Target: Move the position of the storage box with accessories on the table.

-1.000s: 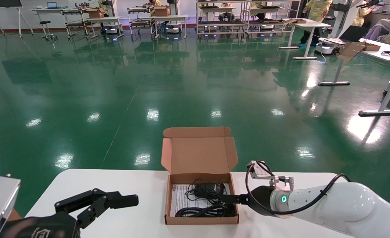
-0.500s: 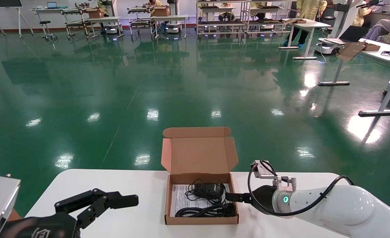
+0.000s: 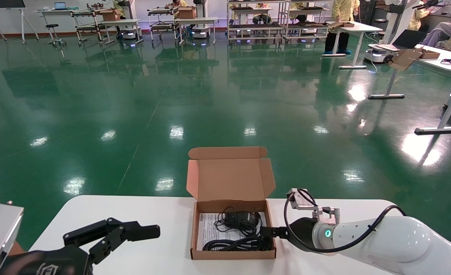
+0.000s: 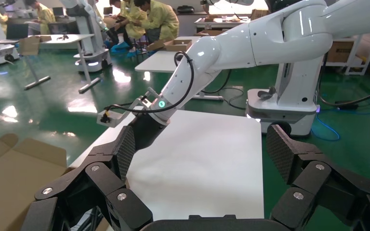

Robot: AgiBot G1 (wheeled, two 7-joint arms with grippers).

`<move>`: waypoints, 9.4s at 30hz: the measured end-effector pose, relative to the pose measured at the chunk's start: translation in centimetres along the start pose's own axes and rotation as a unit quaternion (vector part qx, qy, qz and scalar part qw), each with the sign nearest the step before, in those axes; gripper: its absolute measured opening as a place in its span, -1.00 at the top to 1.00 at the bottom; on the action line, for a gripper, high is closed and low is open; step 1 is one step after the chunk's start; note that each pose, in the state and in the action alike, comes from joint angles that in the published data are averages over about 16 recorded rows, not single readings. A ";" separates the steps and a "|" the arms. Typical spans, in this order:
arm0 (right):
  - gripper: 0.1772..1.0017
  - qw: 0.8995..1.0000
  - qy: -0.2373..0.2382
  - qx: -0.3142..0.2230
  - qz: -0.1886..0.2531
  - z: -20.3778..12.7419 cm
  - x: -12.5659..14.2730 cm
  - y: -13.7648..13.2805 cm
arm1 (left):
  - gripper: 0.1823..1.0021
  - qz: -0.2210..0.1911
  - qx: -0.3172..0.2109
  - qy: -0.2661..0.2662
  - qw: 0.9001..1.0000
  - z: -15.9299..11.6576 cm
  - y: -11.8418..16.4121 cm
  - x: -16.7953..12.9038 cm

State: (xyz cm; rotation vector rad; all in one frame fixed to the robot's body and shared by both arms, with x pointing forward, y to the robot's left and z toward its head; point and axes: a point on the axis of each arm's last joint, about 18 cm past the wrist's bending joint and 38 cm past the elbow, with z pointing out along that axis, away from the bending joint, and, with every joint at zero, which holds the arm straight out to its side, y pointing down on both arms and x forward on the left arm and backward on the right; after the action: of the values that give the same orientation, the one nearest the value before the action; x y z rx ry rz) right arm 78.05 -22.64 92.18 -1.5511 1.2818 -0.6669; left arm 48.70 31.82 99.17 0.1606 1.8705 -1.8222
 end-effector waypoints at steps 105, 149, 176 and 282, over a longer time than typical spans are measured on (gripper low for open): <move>0.94 0.972 0.226 0.056 0.019 -21.2 28.6 1.2 | -1.00 0.000 0.000 0.000 1.000 0.0 0.0 0.0; 0.85 0.975 0.222 0.027 0.007 -18.4 28.6 5.3 | -1.00 0.000 0.000 0.000 1.000 0.0 0.0 0.0; -0.34 0.991 0.087 0.078 0.065 -21.1 23.8 -1.2 | -1.00 0.000 0.000 0.000 1.000 0.0 0.0 0.0; -1.00 0.778 -0.441 0.234 -0.381 -32.0 -3.4 6.0 | -1.00 0.000 0.000 -0.001 1.000 0.0 0.0 0.0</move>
State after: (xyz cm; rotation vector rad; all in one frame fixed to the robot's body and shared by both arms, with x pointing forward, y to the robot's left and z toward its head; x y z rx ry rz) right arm 46.91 -29.98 99.13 -1.5940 -0.2564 -0.5473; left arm 48.72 31.84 99.17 0.1589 1.8700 -1.8225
